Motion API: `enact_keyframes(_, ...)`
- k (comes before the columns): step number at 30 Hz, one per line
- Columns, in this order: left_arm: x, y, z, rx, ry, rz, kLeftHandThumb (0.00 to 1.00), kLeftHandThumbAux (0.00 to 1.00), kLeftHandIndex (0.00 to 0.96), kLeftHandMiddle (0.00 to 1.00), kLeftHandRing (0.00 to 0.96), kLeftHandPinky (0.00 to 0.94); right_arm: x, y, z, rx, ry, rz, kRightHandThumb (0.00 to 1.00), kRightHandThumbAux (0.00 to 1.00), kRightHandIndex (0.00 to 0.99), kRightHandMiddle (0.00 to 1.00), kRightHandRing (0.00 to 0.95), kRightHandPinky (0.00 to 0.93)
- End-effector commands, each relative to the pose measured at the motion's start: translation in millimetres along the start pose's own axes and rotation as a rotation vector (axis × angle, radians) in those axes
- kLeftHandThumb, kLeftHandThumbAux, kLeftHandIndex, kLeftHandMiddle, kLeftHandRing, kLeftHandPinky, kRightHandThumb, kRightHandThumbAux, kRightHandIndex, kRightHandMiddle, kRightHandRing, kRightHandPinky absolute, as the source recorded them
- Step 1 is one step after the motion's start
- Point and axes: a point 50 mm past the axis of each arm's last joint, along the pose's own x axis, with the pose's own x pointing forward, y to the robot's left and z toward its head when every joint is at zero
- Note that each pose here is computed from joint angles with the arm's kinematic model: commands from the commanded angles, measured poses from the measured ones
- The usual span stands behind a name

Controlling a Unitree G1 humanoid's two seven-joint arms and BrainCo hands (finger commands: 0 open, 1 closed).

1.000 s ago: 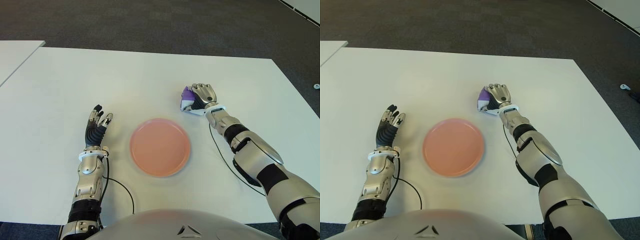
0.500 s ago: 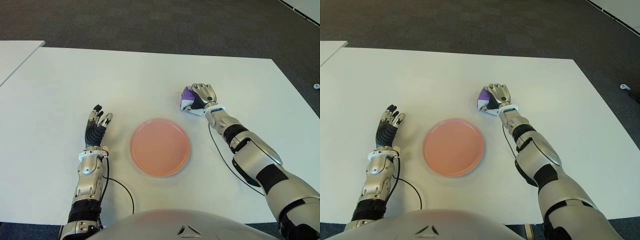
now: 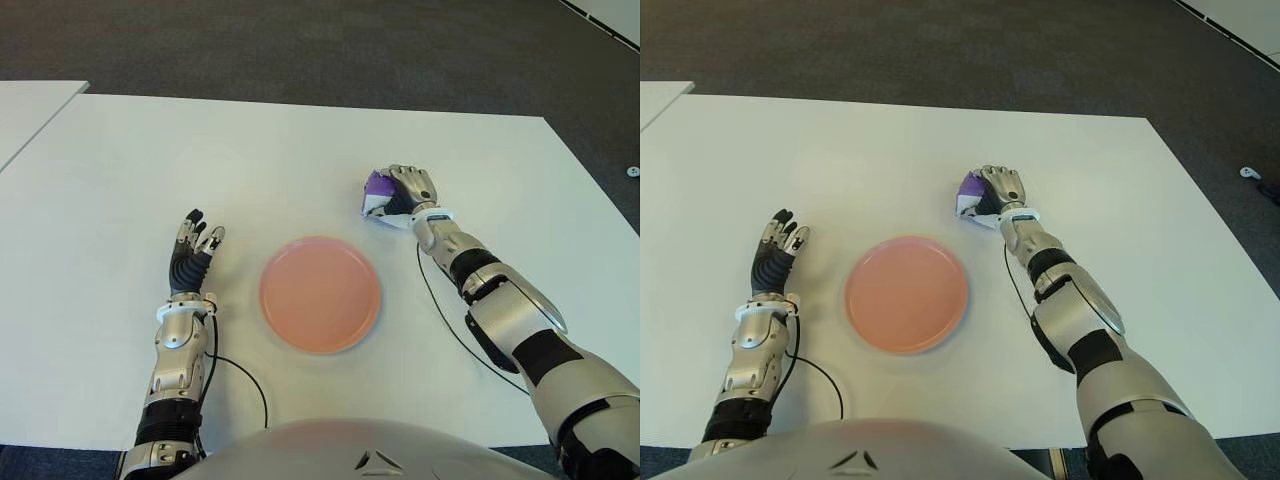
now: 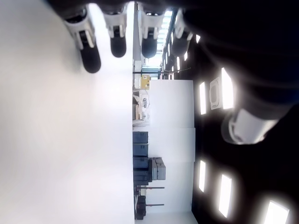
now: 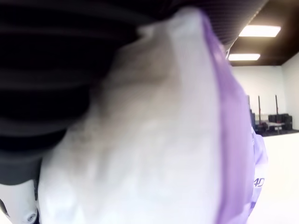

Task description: Put the tissue paper into the plate.

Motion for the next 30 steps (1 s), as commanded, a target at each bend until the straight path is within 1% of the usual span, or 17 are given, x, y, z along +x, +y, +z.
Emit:
enact_keyframes(1, -6.8, 3.6, -15.3, 0.006, 0.078, -0.01, 0.0, 0.538, 0.0, 0.0, 0.0, 0.0, -22.5, 35.5, -0.6, 0.154, -0.002, 0.159, 0.708, 0.713, 0.442, 0.768, 0.755, 0.683)
enact_keyframes(2, -6.8, 3.8, -15.4, 0.006, 0.077, -0.011, 0.0, 0.536, 0.0, 0.0, 0.0, 0.0, -20.9, 31.7, -0.3, 0.169, -0.01, 0.139, 0.708, 0.713, 0.442, 0.771, 0.759, 0.689)
enact_keyframes(5, -6.8, 3.8, -15.5, 0.006, 0.076, -0.012, 0.0, 0.535, 0.0, 0.0, 0.0, 0.0, -12.2, 4.6, 7.4, 0.259, -0.108, -0.012, 0.708, 0.714, 0.441, 0.783, 0.776, 0.723)
enact_keyframes(6, -6.7, 4.0, -15.5, 0.005, 0.076, -0.012, 0.0, 0.536, 0.0, 0.0, 0.0, 0.0, -10.8, -1.6, 10.1, 0.277, -0.137, -0.045, 0.708, 0.714, 0.441, 0.787, 0.781, 0.732)
enact_keyframes(7, -6.6, 4.0, -15.4, 0.004, 0.077, -0.011, 0.0, 0.537, 0.0, 0.0, 0.0, 0.0, -8.8, -12.4, 16.3, 0.304, -0.188, -0.09, 0.708, 0.714, 0.441, 0.792, 0.788, 0.746)
enact_keyframes(8, -6.5, 4.1, -15.4, 0.003, 0.077, -0.01, 0.0, 0.54, 0.0, 0.0, 0.0, 0.0, -8.1, -20.0, 20.5, 0.322, -0.224, -0.12, 0.709, 0.714, 0.441, 0.801, 0.8, 0.765)
enact_keyframes(9, -6.4, 3.8, -15.2, 0.001, 0.078, -0.01, 0.0, 0.541, 0.0, 0.0, 0.0, 0.0, -7.8, -32.8, 26.7, 0.353, -0.277, -0.161, 0.709, 0.714, 0.441, 0.805, 0.804, 0.771)
enact_keyframes(11, -6.2, 3.4, -15.0, -0.002, 0.079, -0.011, 0.0, 0.545, 0.0, 0.0, 0.0, 0.0, -10.4, -50.2, 35.7, 0.393, -0.348, -0.212, 0.71, 0.713, 0.441, 0.823, 0.825, 0.798)
enact_keyframes(15, -6.2, 2.6, -14.8, -0.005, 0.079, -0.014, 0.0, 0.55, 0.0, 0.0, 0.0, 0.0, -22.2, -72.5, 54.1, 0.467, -0.447, -0.282, 0.711, 0.713, 0.441, 0.842, 0.845, 0.821)
enact_keyframes(18, -6.2, 1.8, -14.6, -0.005, 0.079, -0.019, 0.0, 0.553, 0.0, 0.0, 0.0, 0.0, -30.0, -79.1, 61.2, 0.507, -0.483, -0.306, 0.712, 0.714, 0.44, 0.851, 0.854, 0.828)
enact_keyframes(23, -6.0, -0.3, -13.8, 0.0, 0.08, -0.032, 0.0, 0.556, 0.0, 0.0, 0.0, 0.0, -45.7, -76.9, 82.4, 0.606, -0.566, -0.316, 0.712, 0.715, 0.44, 0.849, 0.848, 0.818)
enact_keyframes(26, -5.7, -0.7, -13.7, 0.001, 0.082, -0.034, 0.0, 0.556, 0.0, 0.0, 0.0, 0.0, -56.4, -74.2, 91.5, 0.634, -0.606, -0.299, 0.712, 0.715, 0.44, 0.845, 0.842, 0.812)
enact_keyframes(30, -5.0, -1.9, -13.7, -0.001, 0.084, -0.034, 0.0, 0.551, 0.0, 0.0, 0.0, 0.0, -69.4, -72.6, 104.1, 0.692, -0.678, -0.226, 0.712, 0.715, 0.44, 0.842, 0.839, 0.813)
